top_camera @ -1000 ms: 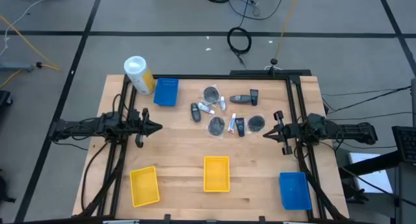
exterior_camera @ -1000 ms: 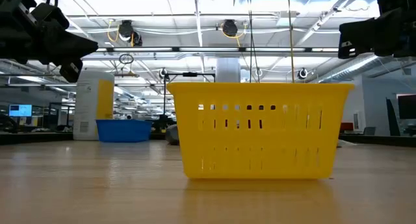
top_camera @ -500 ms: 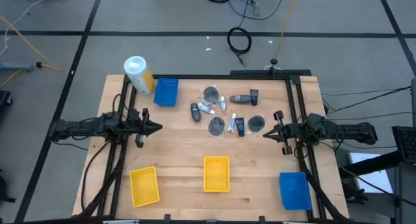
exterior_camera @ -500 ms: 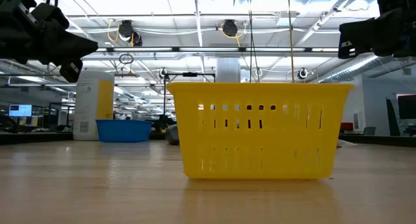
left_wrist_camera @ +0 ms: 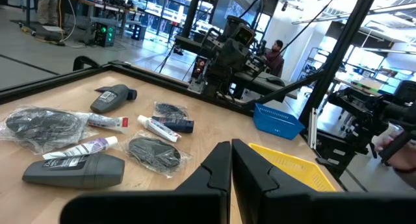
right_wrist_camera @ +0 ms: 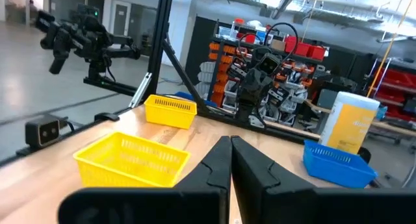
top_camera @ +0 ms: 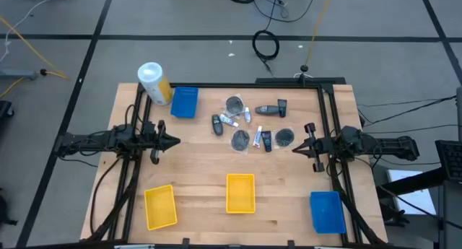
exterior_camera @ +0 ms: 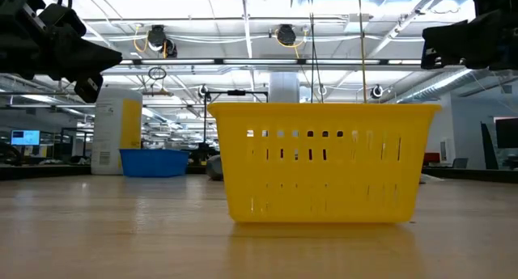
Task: Pick & Place Travel size toiletries
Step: Put the blue shave cream into the right yellow bin
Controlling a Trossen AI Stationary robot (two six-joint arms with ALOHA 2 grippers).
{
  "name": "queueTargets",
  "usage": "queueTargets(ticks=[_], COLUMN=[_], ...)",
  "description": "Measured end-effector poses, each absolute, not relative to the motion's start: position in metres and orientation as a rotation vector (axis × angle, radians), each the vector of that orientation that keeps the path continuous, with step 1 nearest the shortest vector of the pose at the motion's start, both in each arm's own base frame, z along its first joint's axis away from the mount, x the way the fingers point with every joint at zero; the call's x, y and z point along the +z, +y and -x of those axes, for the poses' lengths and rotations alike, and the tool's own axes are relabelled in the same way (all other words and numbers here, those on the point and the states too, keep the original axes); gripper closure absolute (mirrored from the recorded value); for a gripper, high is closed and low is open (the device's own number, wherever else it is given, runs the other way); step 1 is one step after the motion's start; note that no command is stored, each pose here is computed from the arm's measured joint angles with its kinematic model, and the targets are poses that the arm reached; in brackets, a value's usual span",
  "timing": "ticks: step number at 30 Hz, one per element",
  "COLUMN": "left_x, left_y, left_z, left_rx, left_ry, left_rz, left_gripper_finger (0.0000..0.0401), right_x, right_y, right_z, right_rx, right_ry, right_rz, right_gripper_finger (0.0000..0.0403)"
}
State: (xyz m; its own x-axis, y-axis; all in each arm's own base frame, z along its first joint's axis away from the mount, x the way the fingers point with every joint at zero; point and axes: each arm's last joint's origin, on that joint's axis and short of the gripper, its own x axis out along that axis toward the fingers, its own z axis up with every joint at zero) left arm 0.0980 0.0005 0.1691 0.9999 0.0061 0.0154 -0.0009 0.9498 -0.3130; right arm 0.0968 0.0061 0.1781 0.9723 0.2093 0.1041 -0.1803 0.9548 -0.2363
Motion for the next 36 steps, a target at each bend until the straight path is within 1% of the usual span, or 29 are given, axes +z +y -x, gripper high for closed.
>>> queueTargets(ticks=[3,5,8,12,15,18,20,21,25,30,33,36], left_x=[0.169,0.169,0.169,0.169,0.169,0.169,0.169,0.169,0.169,0.169,0.169,0.169], left_y=[0.001,0.001,0.0,0.001,0.001,0.001,0.001,0.001,0.001,0.001,0.001,0.001], left_z=[-0.098,-0.098,-0.098,-0.098,-0.098,-0.098,-0.098,-0.098,-0.098,-0.098,-0.098,-0.098], left_rx=[0.004,0.004,0.003,0.004,0.003,0.004,0.003,0.004,0.004,0.004,0.004,0.004], left_ry=[-0.016,-0.016,-0.017,-0.016,-0.017,-0.016,-0.017,-0.017,-0.016,-0.017,-0.017,-0.018], left_rz=[0.318,0.318,0.318,0.318,0.318,0.318,0.318,0.318,0.318,0.318,0.318,0.316], left_gripper_finger=[0.0391,0.0391,0.0391,0.0391,0.0391,0.0391,0.0391,0.0391,0.0391,0.0391,0.0391,0.0391], right_x=[0.179,0.181,0.184,0.187,0.192,0.189,0.188,0.186,0.183,0.171,0.161,0.145], right_y=[0.006,0.006,0.006,0.006,0.004,0.004,0.006,0.007,0.01,0.016,0.017,0.015], right_z=[-0.097,-0.096,-0.096,-0.095,-0.095,-0.096,-0.098,-0.1,-0.11,-0.128,-0.138,-0.147], right_rx=[0.197,0.201,0.215,0.243,0.187,0.17,0.192,0.174,0.027,-0.104,-0.173,-0.256], right_ry=[-0.138,-0.157,-0.17,-0.16,-0.218,-0.194,-0.174,-0.161,-0.138,-0.039,0.02,0.149], right_rz=[0.234,0.194,0.03,-0.319,-0.336,-0.405,-0.401,-0.39,-0.347,-0.333,-0.313,-0.232], right_gripper_finger=[0.0399,0.0399,0.0399,0.0399,0.0399,0.0399,0.0399,0.0399,0.0398,0.0397,0.0379,0.0341])
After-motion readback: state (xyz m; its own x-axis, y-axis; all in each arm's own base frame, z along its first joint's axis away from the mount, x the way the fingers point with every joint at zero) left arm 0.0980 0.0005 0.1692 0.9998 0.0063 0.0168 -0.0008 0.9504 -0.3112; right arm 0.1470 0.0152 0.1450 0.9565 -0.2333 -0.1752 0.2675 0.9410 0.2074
